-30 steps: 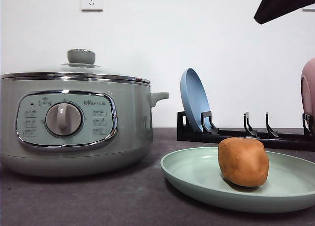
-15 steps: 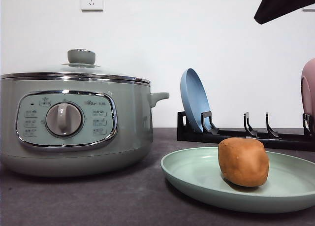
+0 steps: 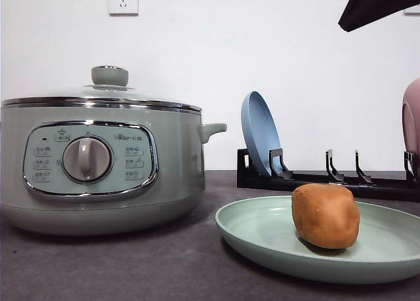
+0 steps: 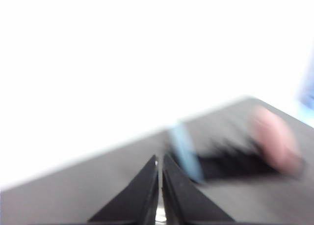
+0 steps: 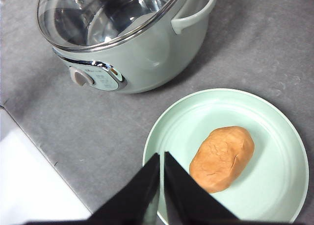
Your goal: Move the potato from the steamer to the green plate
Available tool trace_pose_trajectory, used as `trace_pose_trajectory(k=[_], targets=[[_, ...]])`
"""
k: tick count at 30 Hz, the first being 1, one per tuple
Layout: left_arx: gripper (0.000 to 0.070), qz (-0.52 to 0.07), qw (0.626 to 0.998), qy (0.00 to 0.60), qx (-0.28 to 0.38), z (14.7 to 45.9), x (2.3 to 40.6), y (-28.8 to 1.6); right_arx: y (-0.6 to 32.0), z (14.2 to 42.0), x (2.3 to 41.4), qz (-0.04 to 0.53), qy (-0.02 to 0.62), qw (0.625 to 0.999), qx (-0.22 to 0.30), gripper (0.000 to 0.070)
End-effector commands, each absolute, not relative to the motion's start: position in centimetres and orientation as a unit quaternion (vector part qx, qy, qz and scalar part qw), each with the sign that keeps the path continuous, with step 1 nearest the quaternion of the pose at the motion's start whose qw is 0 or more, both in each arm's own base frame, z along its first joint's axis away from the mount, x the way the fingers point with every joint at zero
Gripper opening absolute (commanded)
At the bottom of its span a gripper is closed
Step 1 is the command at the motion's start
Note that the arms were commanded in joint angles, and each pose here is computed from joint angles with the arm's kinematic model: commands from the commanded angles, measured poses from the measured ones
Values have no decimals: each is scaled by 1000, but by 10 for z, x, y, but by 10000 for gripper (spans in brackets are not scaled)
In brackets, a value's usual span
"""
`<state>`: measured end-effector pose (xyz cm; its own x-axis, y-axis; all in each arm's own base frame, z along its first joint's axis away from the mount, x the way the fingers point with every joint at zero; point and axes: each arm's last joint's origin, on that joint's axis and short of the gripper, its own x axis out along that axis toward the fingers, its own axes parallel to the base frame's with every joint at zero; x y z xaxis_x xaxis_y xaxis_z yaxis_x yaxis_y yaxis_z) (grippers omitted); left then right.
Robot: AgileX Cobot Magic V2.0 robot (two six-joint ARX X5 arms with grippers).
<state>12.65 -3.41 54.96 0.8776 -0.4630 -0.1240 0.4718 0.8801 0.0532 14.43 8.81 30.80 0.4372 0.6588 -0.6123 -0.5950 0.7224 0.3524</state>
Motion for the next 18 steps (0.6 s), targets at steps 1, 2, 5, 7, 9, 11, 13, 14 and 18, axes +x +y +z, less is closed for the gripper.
trace_pose_trajectory(k=[1,2,5,7,9,11,13,14,18], targets=[[3,-202,977,40,57,541,126,-26,89,313,145,376,370,849,39,0],[3,-170,983,31,62,534,122,-21,89,313,145,376,370,849,39,0],[3,-79,994,10,72,511,109,-9,89,313,145,376,370,849,39,0],[3,-31,997,-3,73,492,103,-3,89,313,145,376,370,849,39,0],[3,1,997,-15,73,473,98,0,89,313,145,376,370,849,39,0],[3,19,997,-26,73,452,94,3,89,313,145,376,370,849,39,0],[3,28,996,-32,73,430,93,4,89,313,145,376,370,849,39,0],[3,31,996,-34,73,418,92,5,89,313,145,376,370,849,39,0],[3,38,996,-26,72,369,91,6,89,313,145,376,370,849,39,0]])
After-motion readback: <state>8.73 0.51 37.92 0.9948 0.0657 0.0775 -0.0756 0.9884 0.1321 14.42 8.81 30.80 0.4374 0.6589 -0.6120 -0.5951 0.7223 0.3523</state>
